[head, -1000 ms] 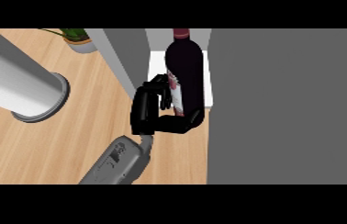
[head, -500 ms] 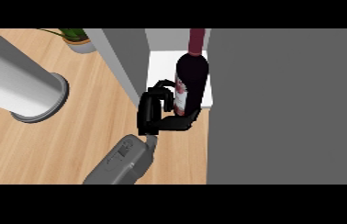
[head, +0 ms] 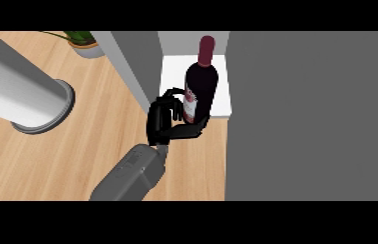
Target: Pick up the wine, place it into the cabinet and close the cabinet
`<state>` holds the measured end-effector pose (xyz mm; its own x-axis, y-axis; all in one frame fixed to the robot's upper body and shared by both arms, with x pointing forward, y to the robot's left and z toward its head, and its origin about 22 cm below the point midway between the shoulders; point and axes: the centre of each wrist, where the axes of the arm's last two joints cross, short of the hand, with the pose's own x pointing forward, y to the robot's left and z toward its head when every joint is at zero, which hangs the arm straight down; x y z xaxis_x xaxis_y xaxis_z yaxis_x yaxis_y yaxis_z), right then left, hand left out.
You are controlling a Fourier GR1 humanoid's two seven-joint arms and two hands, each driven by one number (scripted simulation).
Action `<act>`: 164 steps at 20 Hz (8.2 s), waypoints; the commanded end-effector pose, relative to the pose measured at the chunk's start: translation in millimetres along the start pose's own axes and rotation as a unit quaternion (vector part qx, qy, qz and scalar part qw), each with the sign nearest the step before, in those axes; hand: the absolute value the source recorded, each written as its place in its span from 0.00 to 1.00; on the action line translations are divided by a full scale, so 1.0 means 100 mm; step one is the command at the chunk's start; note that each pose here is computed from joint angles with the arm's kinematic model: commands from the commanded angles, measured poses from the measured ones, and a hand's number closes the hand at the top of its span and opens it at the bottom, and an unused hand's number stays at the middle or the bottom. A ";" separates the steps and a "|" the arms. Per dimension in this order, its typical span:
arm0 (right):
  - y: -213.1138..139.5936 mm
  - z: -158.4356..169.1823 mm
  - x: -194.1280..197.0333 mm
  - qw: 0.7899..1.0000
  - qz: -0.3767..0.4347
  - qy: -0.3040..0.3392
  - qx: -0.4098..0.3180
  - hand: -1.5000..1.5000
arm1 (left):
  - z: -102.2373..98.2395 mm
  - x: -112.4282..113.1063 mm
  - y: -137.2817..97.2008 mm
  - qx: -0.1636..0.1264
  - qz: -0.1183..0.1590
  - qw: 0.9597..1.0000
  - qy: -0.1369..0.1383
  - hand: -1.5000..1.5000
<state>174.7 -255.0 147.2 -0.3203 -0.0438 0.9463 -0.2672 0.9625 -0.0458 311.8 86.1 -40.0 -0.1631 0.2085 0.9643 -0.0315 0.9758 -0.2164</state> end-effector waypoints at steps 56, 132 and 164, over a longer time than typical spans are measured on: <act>-0.19 -0.13 -0.06 1.000 0.001 -0.005 0.009 0.00 | -0.74 -0.07 0.28 0.052 0.032 0.995 -0.080 0.00; 1.97 -0.67 0.37 0.967 0.059 0.019 0.247 1.00 | 1.95 2.33 2.18 -0.034 0.012 0.994 -0.104 0.00; 1.08 -2.59 -0.09 0.979 0.159 0.017 0.125 1.00 | 1.50 2.18 1.89 -0.057 0.040 0.995 -0.071 0.00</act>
<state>339.5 -34.7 206.1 -0.4367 0.1757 0.8823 -0.5442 0.7293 -0.4146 112.6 310.9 108.6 -0.2904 0.2724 0.9173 0.0978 0.9621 -0.2547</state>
